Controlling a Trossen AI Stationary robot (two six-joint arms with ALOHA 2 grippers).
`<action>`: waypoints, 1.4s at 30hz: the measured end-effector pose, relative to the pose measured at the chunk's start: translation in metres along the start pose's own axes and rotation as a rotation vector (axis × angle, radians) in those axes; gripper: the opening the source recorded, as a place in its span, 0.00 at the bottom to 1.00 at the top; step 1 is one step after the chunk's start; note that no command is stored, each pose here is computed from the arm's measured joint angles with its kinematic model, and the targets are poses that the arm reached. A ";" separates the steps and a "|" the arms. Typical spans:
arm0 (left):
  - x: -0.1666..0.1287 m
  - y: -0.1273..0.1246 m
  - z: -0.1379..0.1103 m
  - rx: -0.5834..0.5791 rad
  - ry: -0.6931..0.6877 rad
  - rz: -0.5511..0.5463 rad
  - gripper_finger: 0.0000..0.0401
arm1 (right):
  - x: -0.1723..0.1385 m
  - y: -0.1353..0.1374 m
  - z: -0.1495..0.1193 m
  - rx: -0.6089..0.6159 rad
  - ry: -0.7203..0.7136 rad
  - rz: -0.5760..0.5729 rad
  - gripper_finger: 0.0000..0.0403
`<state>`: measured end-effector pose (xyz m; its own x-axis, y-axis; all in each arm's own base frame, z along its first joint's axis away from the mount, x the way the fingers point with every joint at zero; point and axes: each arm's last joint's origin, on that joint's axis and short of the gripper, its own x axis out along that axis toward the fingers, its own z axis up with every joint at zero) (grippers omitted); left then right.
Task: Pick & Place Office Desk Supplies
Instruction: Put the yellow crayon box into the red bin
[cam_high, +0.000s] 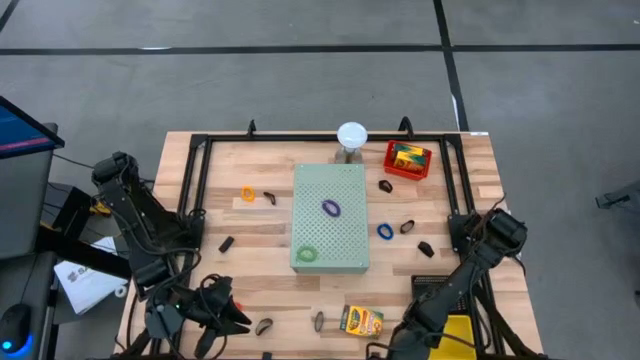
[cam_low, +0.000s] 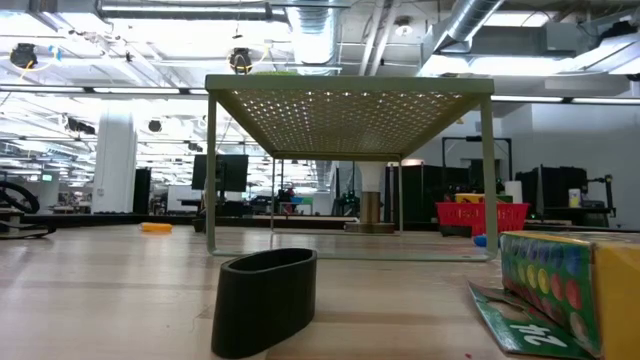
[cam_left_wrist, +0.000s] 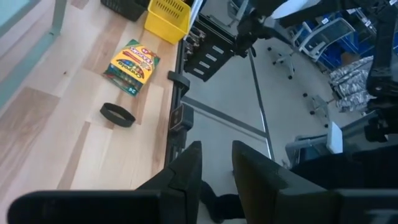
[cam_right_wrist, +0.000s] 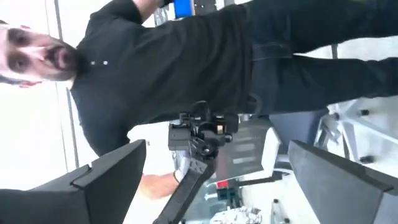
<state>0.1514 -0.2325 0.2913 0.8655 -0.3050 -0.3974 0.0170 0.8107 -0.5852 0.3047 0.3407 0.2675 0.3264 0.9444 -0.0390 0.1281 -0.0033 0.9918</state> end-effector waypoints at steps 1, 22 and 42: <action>0.000 0.000 0.000 0.000 0.000 0.000 0.21 | -0.001 0.002 0.003 0.003 -0.009 -0.015 0.98; 0.000 0.001 0.001 0.008 -0.026 0.016 0.21 | -0.001 0.032 0.014 0.243 -0.047 -0.027 0.99; 0.000 0.001 0.002 0.027 -0.038 0.026 0.21 | -0.051 0.140 0.016 -0.422 -0.297 -0.553 0.99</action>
<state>0.1525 -0.2310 0.2916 0.8843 -0.2646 -0.3847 0.0072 0.8315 -0.5555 0.3212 0.2870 0.4066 0.5650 0.6432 -0.5168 -0.0037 0.6283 0.7780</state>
